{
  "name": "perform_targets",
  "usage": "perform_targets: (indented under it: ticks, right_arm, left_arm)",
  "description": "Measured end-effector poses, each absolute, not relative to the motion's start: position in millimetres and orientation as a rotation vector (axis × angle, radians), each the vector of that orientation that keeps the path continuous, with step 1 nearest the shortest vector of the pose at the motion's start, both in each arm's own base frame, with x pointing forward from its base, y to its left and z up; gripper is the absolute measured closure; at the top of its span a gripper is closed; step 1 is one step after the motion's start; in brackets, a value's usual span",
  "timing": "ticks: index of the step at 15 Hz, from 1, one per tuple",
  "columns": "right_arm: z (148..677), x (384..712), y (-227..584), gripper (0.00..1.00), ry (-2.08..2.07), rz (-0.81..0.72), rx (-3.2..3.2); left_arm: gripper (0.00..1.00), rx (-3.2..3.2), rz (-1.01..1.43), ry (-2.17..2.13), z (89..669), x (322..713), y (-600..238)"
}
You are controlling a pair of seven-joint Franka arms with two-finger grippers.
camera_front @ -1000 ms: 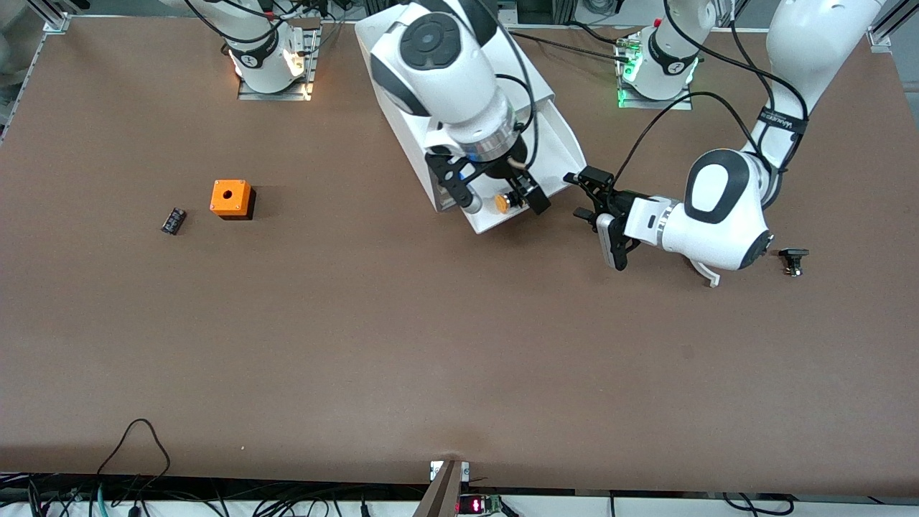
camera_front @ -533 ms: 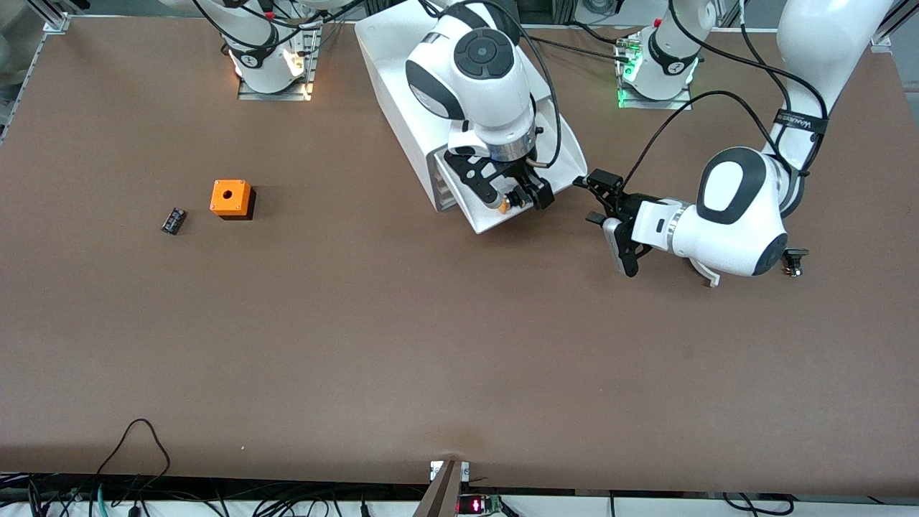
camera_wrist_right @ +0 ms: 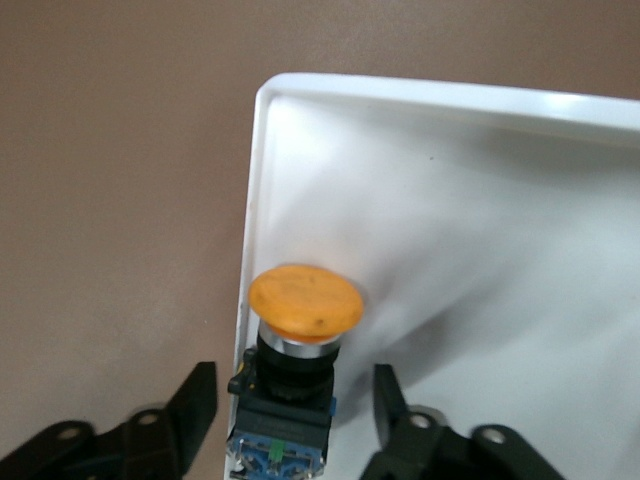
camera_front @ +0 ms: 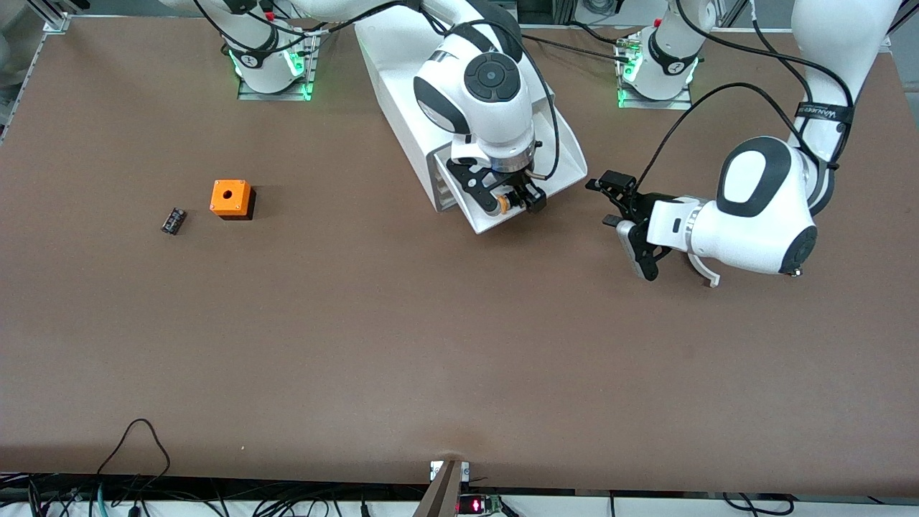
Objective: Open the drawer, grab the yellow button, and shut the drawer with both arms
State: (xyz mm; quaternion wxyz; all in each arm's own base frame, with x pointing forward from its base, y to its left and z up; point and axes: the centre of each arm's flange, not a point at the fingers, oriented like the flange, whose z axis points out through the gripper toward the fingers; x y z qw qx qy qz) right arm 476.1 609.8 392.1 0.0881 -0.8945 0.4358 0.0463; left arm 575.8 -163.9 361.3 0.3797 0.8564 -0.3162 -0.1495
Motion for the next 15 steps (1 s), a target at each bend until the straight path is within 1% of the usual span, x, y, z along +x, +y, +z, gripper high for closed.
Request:
perform_targets:
  ticks: [2,3,7,10,13,15]
  right_arm:
    - [393,476,610,0.54,1.297,0.137,-2.662]
    - [394,476,610,0.59,1.296,0.136,-2.661]
    - [400,477,610,0.59,1.293,0.132,-2.656]
    - [424,482,608,0.59,1.287,0.115,-2.630]
    - [449,494,594,0.59,1.273,0.079,-2.607]
    - [465,510,577,0.59,1.227,0.053,-2.612]
  left_arm:
    - [0.00,2.207,-0.383,-0.816,367,577,-162]
    - [0.00,2.222,-0.388,-0.815,371,579,-160]
    - [0.00,2.364,-0.441,-0.763,402,589,-153]
    - [0.00,2.536,-0.443,-0.736,436,600,-147]
    - [0.00,2.671,-0.425,-0.780,460,606,-135]
    - [0.00,2.759,-0.479,-0.867,473,605,-130]
